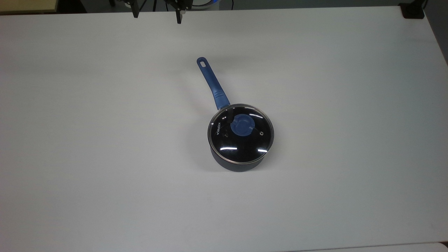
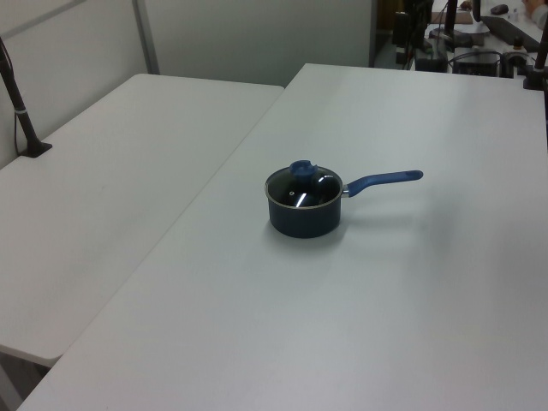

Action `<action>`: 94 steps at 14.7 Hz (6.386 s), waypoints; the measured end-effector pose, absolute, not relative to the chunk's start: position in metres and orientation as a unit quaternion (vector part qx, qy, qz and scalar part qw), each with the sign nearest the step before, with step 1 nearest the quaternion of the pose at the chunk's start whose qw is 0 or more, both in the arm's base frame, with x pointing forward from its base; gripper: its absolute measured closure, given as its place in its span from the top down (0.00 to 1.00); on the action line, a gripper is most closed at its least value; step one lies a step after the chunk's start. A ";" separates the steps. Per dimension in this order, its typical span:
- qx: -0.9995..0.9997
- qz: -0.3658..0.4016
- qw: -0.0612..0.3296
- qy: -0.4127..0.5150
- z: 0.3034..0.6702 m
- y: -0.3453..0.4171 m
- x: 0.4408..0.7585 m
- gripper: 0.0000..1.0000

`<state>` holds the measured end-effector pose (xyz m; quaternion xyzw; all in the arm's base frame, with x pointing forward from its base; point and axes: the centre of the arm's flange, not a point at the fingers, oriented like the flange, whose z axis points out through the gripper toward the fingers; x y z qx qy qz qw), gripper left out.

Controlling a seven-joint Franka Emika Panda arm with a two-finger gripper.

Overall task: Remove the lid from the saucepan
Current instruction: 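Move the open gripper over the glass lid's blue knob, then lower the gripper onto the blue knob of the glass lid, then close the gripper on the blue knob, then lift the glass lid off the saucepan and carry it beside the pan, then lower the glass lid onto the table beside the saucepan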

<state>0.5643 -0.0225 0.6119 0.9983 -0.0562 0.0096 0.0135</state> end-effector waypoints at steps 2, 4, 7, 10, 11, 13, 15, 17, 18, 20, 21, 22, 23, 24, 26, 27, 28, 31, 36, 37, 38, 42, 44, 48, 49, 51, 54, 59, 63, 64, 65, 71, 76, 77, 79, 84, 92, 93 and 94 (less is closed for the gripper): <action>0.998 0.009 0.013 -0.055 0.611 -0.021 0.564 1.00; 0.998 0.009 0.013 -0.056 0.611 -0.024 0.564 1.00; 0.998 0.009 0.013 -0.055 0.611 -0.027 0.564 1.00; 0.998 0.009 0.013 -0.055 0.611 -0.027 0.564 1.00; 0.998 0.009 0.013 -0.055 0.611 -0.027 0.564 1.00; 0.998 0.009 0.008 -0.055 0.611 -0.025 0.564 1.00; 0.998 0.012 -0.005 -0.055 0.609 -0.022 0.567 1.00; 0.997 0.031 -0.021 -0.070 0.604 -0.017 0.577 1.00; 0.995 0.043 -0.027 -0.088 0.600 -0.012 0.585 1.00; 0.990 0.061 -0.033 -0.123 0.584 0.006 0.601 1.00; 0.988 0.063 -0.035 -0.135 0.572 0.019 0.610 1.00; 0.987 0.063 -0.037 -0.143 0.559 0.033 0.618 1.00; 0.985 0.063 -0.038 -0.154 0.546 0.049 0.626 1.00; 0.983 0.061 -0.040 -0.169 0.534 0.066 0.633 1.00; 0.977 0.062 -0.044 -0.202 0.514 0.101 0.651 1.00; 0.975 0.065 -0.045 -0.205 0.509 0.110 0.657 1.00; 0.975 0.070 -0.047 -0.206 0.506 0.117 0.662 1.00; 0.974 0.085 -0.052 -0.206 0.494 0.124 0.673 1.00; 0.978 0.078 -0.044 -0.190 0.460 0.147 0.684 1.00; 0.979 0.075 -0.041 -0.184 0.454 0.154 0.683 1.00; 0.980 0.072 -0.038 -0.180 0.448 0.160 0.683 1.00; 0.982 0.071 -0.026 -0.172 0.432 0.165 0.689 1.00; 0.981 0.085 -0.028 -0.174 0.432 0.165 0.693 1.00; 0.982 0.087 -0.010 -0.167 0.425 0.164 0.695 0.91; 0.982 0.088 -0.005 -0.165 0.423 0.163 0.695 0.91; 0.983 0.088 0.000 -0.162 0.420 0.163 0.696 0.85; 0.983 0.089 0.004 -0.160 0.419 0.164 0.696 0.82; 0.984 0.093 0.007 -0.155 0.420 0.166 0.696 0.62; 0.984 0.094 0.008 -0.154 0.421 0.167 0.696 0.62; 0.984 0.094 0.008 -0.153 0.421 0.167 0.696 0.62; 0.984 0.096 0.007 -0.152 0.423 0.169 0.697 0.62; 0.981 0.120 -0.001 -0.154 0.459 0.163 0.697 0.62; 0.985 0.099 -0.005 -0.141 0.478 0.098 0.697 0.62; 0.985 0.099 -0.006 -0.142 0.483 0.073 0.699 0.62; 0.985 0.098 -0.004 -0.140 0.488 0.024 0.699 0.62; 0.994 0.040 0.008 -0.104 0.439 -0.036 0.676 0.62; 0.996 0.024 0.018 -0.086 0.366 -0.072 0.638 0.62; 0.996 0.025 0.019 -0.085 0.358 -0.076 0.634 0.62; 0.996 0.023 0.020 -0.082 0.352 -0.081 0.630 0.62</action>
